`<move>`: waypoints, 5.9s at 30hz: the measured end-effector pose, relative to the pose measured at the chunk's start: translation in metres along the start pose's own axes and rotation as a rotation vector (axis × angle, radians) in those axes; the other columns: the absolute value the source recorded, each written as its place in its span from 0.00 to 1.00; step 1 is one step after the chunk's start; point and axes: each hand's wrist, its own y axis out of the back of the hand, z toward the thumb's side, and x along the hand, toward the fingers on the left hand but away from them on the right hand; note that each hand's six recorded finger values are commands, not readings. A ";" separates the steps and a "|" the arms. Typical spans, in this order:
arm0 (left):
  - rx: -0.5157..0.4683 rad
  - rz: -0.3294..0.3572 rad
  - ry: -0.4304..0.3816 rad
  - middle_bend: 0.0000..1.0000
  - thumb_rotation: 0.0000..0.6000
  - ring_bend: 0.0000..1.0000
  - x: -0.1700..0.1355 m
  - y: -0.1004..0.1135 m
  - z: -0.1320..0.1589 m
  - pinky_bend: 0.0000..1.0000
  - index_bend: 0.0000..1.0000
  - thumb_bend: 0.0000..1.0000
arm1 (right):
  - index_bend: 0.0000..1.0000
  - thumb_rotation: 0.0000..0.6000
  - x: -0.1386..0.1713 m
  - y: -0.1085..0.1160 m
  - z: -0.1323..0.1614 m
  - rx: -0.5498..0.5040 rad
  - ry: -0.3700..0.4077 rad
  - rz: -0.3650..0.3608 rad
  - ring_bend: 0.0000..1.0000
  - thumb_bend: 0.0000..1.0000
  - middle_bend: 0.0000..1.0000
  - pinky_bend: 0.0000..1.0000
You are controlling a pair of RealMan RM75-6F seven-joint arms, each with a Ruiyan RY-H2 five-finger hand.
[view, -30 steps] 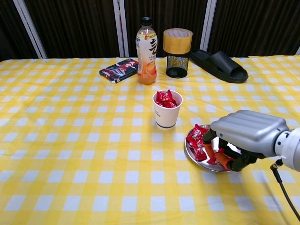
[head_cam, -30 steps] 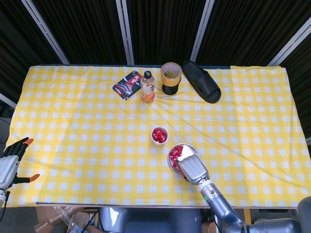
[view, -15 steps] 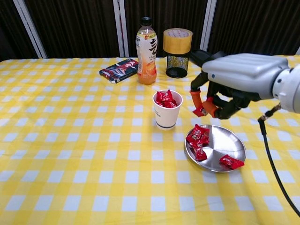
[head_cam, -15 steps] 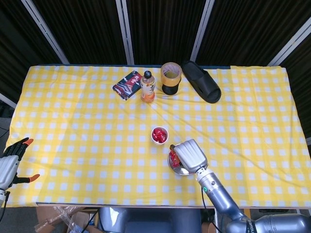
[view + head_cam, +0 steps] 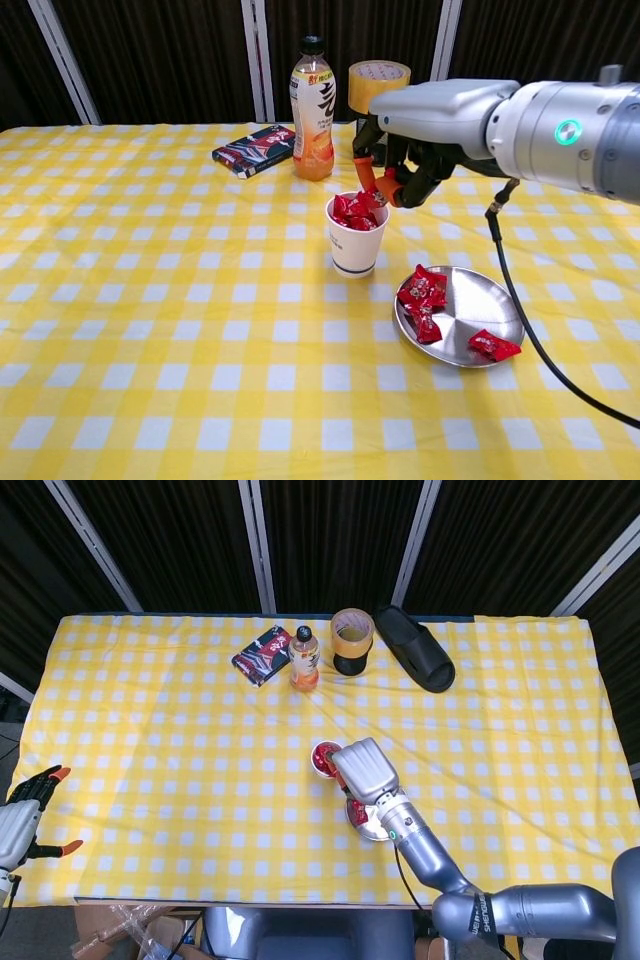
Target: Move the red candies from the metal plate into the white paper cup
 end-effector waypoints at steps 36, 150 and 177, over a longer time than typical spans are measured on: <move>-0.007 -0.001 0.002 0.00 1.00 0.00 0.001 0.001 0.000 0.00 0.02 0.06 | 0.34 1.00 -0.025 -0.005 0.000 -0.005 -0.007 -0.032 0.94 0.56 0.83 1.00; 0.014 0.034 -0.001 0.00 1.00 0.00 0.000 0.002 0.000 0.00 0.03 0.07 | 0.41 1.00 0.025 -0.119 -0.042 -0.095 -0.129 0.183 0.94 0.41 0.83 1.00; 0.014 0.034 -0.003 0.00 1.00 0.00 0.000 0.002 0.000 0.00 0.03 0.07 | 0.40 1.00 0.033 -0.105 -0.052 -0.078 -0.149 0.154 0.94 0.41 0.83 1.00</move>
